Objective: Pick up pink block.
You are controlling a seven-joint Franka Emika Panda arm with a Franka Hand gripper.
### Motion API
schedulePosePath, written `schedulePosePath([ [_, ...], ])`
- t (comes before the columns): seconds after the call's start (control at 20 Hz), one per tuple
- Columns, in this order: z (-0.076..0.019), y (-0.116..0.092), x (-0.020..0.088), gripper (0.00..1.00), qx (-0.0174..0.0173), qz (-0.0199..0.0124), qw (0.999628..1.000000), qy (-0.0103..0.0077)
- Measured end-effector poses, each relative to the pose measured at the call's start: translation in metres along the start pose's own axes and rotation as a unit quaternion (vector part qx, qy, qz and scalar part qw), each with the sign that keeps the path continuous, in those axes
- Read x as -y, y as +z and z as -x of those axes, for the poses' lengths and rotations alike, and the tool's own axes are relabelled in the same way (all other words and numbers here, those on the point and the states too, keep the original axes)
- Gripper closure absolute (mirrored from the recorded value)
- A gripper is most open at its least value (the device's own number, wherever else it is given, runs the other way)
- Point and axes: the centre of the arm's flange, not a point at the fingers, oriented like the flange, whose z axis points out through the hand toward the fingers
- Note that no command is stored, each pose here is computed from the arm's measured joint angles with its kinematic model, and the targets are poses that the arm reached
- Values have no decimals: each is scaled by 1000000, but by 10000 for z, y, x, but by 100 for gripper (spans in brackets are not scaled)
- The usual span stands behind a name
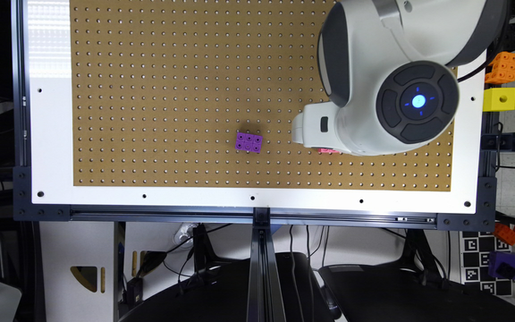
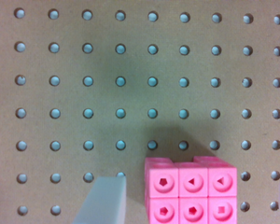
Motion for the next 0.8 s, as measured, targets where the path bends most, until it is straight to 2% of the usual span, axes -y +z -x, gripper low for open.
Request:
schedulePosePath([
  [0.05,-2,70,-2,0,134,-834,1000000,272],
  [0.15,-22,180,28,0,-489,-4571,999989,682],
  [0.25,-53,211,83,0,-760,-7003,999975,787],
  [0.45,-94,211,189,0,-3329,-13885,999898,-372],
  [0.55,-100,207,214,0,-4081,-15683,999868,-954],
  [0.65,-98,206,220,0,-4212,-16003,999862,-1285],
  [0.8,-92,309,203,0,-773,-11718,999931,-750],
])
